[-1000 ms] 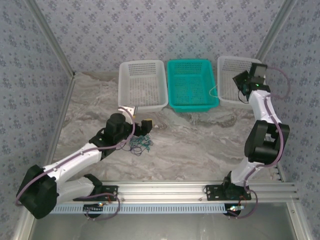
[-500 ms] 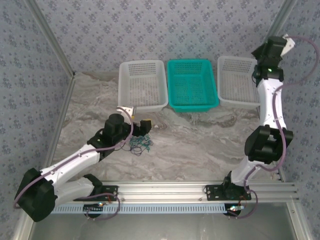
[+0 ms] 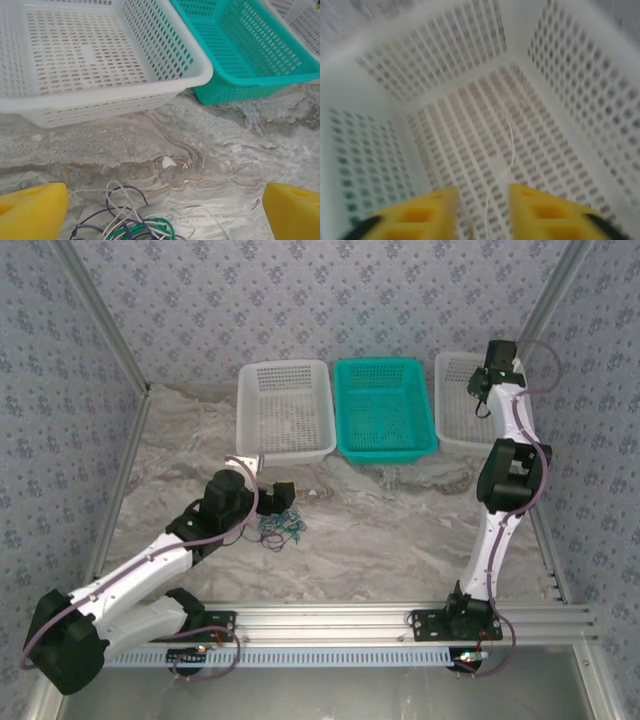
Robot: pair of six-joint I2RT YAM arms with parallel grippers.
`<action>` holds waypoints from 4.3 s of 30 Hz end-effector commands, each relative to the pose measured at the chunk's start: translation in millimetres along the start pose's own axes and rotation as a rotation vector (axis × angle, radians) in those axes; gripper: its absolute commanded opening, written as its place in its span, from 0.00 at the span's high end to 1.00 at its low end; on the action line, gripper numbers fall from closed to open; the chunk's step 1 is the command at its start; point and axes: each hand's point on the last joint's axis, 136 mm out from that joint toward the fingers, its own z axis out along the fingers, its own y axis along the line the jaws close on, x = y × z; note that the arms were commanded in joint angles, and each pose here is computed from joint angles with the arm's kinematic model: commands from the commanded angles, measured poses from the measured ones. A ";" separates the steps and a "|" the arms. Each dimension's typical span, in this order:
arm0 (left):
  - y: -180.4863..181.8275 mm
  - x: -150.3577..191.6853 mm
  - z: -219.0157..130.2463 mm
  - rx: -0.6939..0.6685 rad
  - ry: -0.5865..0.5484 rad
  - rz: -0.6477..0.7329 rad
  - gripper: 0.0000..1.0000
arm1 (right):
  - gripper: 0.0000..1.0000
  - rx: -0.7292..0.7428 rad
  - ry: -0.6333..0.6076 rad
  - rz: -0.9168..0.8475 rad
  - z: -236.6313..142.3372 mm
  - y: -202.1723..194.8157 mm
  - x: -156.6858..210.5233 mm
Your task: Untangle the cables
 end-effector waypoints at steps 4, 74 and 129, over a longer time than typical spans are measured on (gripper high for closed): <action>-4.3 -16.7 -9.4 -0.012 0.005 -0.005 0.01 | 0.00 0.007 -0.135 0.106 -111.7 -12.5 -51.0; -70.5 -141.0 -59.3 0.303 0.001 -0.270 1.00 | 0.69 -1.168 -0.136 -0.732 -258.1 309.5 411.1; -29.8 -20.2 32.2 0.355 0.211 -0.847 1.00 | 0.80 -1.174 0.098 -0.604 -296.2 208.3 395.2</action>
